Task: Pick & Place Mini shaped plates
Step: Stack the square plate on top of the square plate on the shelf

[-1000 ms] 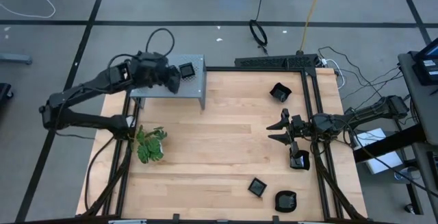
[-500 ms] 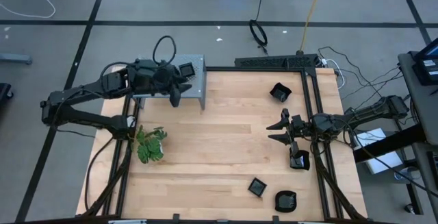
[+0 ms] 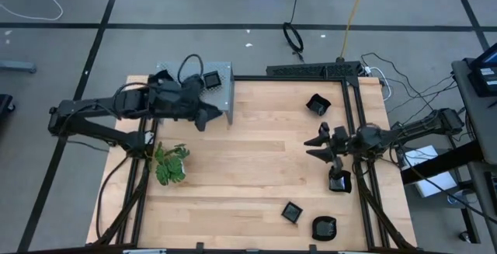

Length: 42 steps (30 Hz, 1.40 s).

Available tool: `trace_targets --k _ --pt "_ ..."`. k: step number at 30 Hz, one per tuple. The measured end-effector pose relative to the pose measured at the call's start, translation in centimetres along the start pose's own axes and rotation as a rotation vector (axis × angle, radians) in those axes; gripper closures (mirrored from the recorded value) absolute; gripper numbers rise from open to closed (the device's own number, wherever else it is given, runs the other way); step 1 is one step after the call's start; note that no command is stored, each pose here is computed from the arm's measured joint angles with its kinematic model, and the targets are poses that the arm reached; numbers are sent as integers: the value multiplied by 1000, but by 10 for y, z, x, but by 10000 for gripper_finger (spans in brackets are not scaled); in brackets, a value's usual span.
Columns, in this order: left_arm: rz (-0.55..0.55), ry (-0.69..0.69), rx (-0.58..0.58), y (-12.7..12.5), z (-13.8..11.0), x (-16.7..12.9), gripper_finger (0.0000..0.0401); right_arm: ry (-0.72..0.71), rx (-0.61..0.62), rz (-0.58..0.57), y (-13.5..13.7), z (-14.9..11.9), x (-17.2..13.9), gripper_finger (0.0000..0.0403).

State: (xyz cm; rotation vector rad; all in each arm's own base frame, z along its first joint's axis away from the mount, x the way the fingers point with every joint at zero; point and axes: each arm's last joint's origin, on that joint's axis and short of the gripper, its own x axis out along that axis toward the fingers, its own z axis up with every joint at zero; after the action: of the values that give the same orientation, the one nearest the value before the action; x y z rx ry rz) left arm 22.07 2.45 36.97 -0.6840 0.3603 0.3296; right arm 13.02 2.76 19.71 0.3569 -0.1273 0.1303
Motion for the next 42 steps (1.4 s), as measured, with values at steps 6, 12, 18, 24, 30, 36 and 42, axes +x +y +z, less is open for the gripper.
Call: trace_targets --k 6,12,18,24,30,36,42 --pt "-89 11 -3 -25 -15 7 242 -174 178 75 6 18 -2 261" --pt "-170 -34 41 -51 -30 11 242 -255 218 115 8 26 -4 261" --pt "-322 -163 188 -82 -37 12 242 -247 325 128 8 25 -4 261" --pt "-415 -248 314 -101 -44 11 242 -242 395 134 8 25 -3 261" --pt "-428 -223 346 -108 -55 17 242 -270 463 93 7 26 -3 261" --pt "-425 -198 339 -111 -62 23 242 -227 461 9 2 18 1 261" --pt "-407 -199 350 -111 -63 25 242 -5 427 -151 -6 -3 12 261"
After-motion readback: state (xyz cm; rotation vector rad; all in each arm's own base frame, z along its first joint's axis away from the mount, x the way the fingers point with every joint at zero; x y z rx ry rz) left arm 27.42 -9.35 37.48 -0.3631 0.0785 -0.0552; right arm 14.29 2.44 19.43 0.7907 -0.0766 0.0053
